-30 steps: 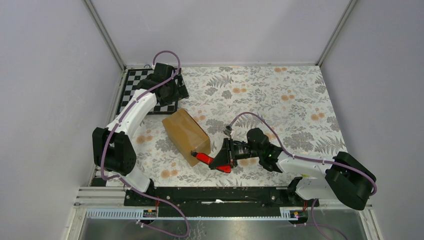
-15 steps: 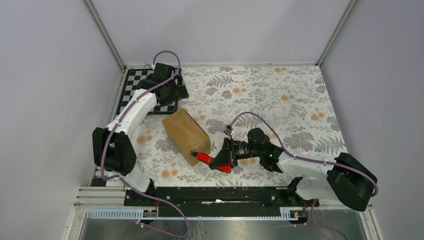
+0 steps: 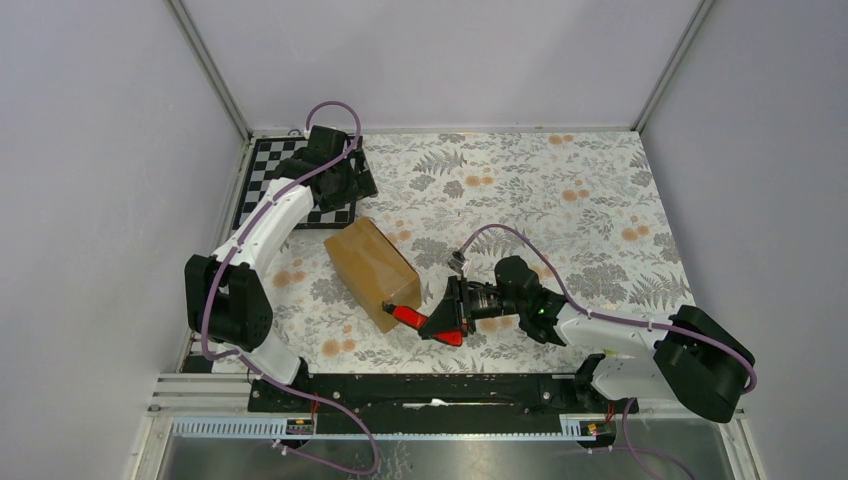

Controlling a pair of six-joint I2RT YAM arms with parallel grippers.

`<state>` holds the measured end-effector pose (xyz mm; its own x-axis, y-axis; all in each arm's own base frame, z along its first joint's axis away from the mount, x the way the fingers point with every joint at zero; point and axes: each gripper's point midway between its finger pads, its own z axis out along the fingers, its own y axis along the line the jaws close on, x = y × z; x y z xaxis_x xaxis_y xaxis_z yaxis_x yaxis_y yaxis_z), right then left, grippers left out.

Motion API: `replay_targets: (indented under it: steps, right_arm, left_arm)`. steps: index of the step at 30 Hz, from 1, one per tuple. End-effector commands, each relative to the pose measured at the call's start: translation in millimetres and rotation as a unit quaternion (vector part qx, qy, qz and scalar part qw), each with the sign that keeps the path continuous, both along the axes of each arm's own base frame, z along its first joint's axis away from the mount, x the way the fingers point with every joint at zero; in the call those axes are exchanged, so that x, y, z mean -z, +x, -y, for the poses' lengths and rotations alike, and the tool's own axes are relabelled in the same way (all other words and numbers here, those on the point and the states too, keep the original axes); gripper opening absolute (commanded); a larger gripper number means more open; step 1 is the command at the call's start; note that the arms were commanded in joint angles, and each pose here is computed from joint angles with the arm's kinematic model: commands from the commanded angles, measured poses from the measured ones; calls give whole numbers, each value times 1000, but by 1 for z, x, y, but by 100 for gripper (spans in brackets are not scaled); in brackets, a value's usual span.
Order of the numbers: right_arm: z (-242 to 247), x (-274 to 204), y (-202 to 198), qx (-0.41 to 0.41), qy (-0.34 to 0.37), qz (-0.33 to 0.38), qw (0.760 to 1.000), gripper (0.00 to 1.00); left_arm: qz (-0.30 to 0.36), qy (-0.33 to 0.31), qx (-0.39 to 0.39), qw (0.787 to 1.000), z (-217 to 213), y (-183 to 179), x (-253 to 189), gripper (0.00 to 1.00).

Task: Unpack the express box
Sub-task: Cut the express box at the center of the board.

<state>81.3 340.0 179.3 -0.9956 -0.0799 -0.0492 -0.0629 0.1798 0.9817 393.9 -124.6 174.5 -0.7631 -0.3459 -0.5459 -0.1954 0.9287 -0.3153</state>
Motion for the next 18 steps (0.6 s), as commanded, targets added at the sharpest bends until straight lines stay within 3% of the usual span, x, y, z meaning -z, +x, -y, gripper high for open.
replay_targets:
  steps: [1, 18]
  right_arm:
    - [-4, -24, -1, -6, 36, 31, 999, 0]
    - [-5, -23, -4, -6, 34, 29, 999, 0]
  left_arm:
    - [38, -3, 1, 999, -2, 8, -20, 84]
    - [38, -2, 1, 999, -2, 8, -19, 84]
